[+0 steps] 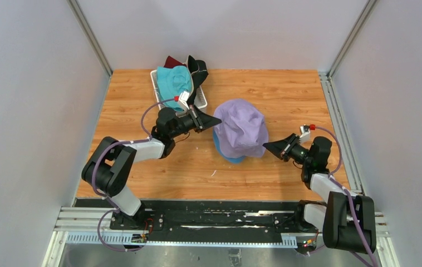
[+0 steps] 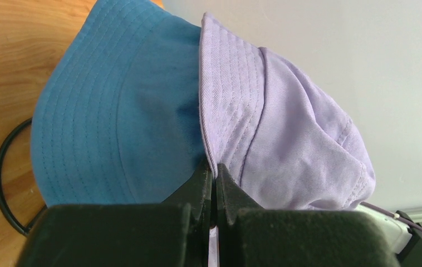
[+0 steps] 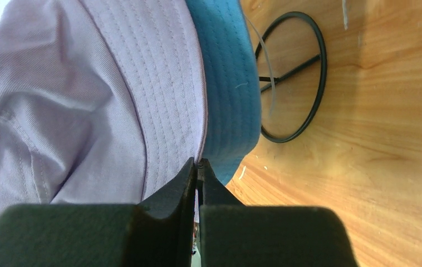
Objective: Stack the hats
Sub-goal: Stack the hat on the hat.
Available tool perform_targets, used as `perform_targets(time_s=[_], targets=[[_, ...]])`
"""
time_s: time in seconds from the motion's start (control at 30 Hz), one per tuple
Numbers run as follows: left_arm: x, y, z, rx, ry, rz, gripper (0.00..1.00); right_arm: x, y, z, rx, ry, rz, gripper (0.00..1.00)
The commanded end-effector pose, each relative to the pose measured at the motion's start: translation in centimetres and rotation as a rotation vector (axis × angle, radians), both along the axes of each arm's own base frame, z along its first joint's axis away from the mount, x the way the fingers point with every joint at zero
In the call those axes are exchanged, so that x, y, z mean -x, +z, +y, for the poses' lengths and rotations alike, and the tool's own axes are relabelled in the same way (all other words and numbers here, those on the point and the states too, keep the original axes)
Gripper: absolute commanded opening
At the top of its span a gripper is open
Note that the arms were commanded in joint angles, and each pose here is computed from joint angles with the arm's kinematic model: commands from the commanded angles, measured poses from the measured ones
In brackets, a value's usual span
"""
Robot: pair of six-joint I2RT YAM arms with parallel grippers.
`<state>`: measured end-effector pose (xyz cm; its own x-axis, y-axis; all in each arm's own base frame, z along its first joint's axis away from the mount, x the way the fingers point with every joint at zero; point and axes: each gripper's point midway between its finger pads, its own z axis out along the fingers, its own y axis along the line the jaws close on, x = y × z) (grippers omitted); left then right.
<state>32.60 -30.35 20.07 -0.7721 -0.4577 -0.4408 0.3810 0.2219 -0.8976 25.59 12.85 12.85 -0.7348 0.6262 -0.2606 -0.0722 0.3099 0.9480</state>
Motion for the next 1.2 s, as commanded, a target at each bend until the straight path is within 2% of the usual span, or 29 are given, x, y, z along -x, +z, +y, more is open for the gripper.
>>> perform_targets(time_s=[0.0, 0.2, 0.53, 0.7, 0.93, 1.17], targets=[[-1.7, -3.2, 0.7, -0.06, 0.041, 0.087, 0.0, -1.7, 2.8, -0.7, 0.025, 0.005, -0.122, 0.01], [-3.4, -2.9, 0.2, -0.095, 0.045, 0.1, 0.0, -3.0, 4.9, -1.1, 0.05, -0.005, -0.162, 0.01], [-5.5, -5.9, -1.2, -0.067, 0.024, 0.168, 0.0, -4.8, 1.2, -2.3, 0.035, -0.036, -0.077, 0.01], [-5.9, -4.4, -1.6, -0.023, 0.009, 0.148, 0.0, -5.5, 1.7, -2.8, 0.022, -0.053, -0.094, 0.01], [-6.4, -2.0, -2.0, -0.027, -0.001, 0.117, 0.0, -6.7, 3.7, -3.7, 0.07, -0.093, -0.122, 0.01], [-7.3, -2.6, -2.9, -0.027, -0.017, 0.134, 0.0, -8.3, 2.0, -5.6, 0.106, -0.163, -0.037, 0.01]])
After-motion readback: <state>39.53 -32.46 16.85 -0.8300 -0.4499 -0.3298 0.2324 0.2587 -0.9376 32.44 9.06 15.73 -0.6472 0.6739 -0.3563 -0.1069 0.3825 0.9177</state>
